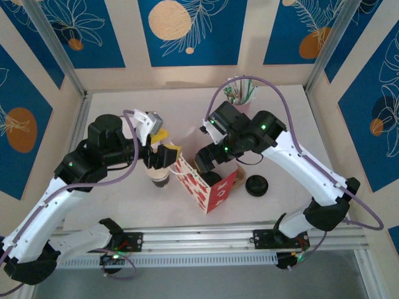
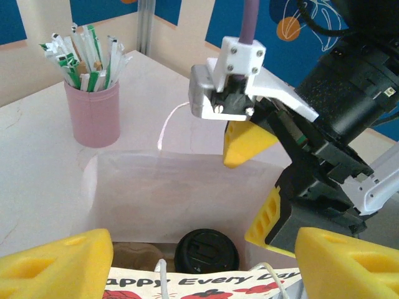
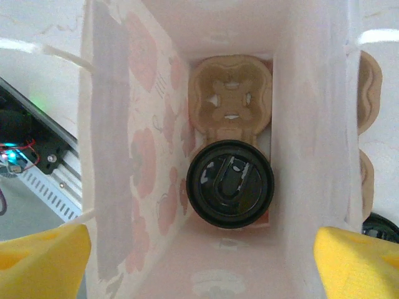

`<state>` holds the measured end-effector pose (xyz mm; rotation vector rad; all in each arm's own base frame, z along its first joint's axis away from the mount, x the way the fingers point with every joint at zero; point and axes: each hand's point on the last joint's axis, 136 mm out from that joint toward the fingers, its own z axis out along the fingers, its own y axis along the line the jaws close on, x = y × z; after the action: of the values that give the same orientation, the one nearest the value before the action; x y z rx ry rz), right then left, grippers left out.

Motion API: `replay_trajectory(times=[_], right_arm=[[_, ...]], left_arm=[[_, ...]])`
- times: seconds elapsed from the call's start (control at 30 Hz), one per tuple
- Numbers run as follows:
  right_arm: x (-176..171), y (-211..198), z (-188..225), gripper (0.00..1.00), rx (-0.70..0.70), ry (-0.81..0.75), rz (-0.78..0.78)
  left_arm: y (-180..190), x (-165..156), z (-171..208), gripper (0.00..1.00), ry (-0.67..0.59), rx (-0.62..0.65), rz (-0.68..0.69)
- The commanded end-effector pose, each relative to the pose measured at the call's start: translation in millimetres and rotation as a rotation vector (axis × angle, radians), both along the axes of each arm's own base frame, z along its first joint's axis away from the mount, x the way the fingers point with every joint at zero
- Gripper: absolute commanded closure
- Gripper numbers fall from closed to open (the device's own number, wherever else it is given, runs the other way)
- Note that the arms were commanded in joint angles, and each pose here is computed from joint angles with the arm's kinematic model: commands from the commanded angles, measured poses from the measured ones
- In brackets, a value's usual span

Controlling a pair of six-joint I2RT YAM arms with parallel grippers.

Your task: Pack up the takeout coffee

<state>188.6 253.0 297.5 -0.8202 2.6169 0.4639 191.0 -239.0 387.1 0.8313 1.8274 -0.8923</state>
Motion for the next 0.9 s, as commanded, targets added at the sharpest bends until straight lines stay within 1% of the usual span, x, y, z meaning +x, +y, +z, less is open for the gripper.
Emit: replay_trajectory(times=[0.0,0.13,0.43,0.63,0.87], right_arm=[[-5.9,0.0,19.7,0.1,0.073,-0.031,0.0],[-7.9,-4.5,29.1,0.13,0.105,-0.064,-0.005],[-12.9,-22.7,58.2,0.2,0.208,-0.181,-0.034],[-16.3,-40.5,76.9,0.19,0.28,-0.259,-0.073],[-14.5,-66.4,89.8,0.18,0.322,-0.339,-0.156]], left_arm=[[0.1,-5.9,13.6,0.16,-0.034,-0.034,-0.012],[1.7,-9.3,18.4,0.12,-0.038,-0.052,-0.015],[4.7,-20.8,28.8,0.09,-0.03,-0.097,-0.036],[12.1,-29.7,36.2,0.08,-0.033,-0.119,-0.031],[30.4,-30.0,37.0,0.07,-0.066,-0.116,0.053]])
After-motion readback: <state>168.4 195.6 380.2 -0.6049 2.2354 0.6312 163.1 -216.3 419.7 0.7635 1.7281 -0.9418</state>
